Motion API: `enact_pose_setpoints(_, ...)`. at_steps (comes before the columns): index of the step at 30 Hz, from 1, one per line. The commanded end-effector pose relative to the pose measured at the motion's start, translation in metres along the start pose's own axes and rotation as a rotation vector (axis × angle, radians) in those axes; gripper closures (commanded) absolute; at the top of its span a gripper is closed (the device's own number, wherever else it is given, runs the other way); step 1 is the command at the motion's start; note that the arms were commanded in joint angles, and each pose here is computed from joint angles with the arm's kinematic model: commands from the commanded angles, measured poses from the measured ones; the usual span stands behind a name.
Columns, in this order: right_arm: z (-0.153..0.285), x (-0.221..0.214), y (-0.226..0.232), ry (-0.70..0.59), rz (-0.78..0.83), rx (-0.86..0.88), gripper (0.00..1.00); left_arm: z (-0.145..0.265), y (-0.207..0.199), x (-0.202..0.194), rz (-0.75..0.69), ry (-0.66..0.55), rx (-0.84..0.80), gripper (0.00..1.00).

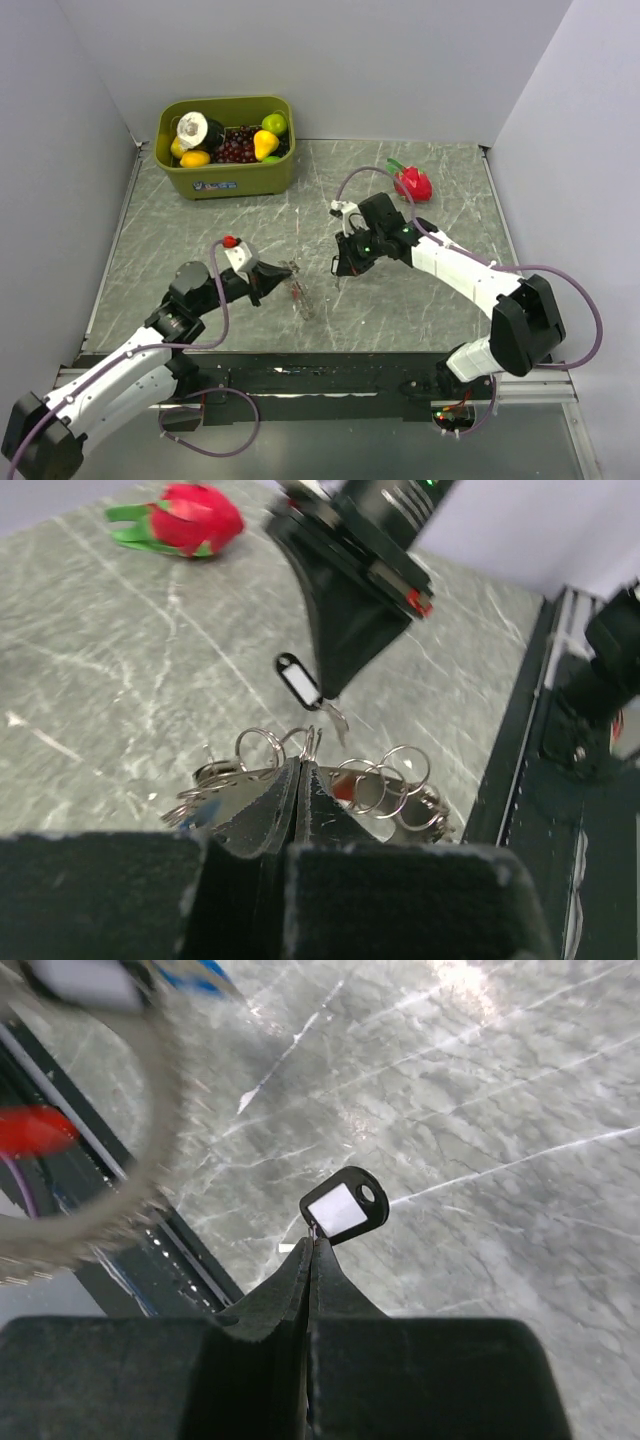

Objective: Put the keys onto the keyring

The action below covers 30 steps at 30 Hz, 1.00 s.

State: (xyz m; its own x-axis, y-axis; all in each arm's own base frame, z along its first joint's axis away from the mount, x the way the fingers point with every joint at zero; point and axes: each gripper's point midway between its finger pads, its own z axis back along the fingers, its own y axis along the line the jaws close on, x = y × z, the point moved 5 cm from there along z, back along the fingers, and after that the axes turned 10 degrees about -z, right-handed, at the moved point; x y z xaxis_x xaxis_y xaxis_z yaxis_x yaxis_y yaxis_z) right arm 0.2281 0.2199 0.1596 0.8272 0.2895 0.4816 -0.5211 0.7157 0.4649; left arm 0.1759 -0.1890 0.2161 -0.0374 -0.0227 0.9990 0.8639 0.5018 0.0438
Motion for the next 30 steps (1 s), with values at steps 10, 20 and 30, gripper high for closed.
enact_pose_setpoints(10, 0.003, -0.017, 0.058, 0.129, 0.048, 0.652, 1.00, 0.006, -0.017, 0.047, -0.300, -0.257, -0.057, 0.99)
enact_pose_setpoints(20, 0.008, -0.012, 0.054, 0.106, 0.065, 0.591, 1.00, 0.018, -0.043, 0.060, -0.351, -0.353, -0.231, 0.99)
enact_pose_setpoints(30, 0.038, -0.008, 0.066, -0.014, 0.188, 0.573, 1.00, 0.009, -0.038, 0.054, -0.345, -0.290, -0.220, 0.99)
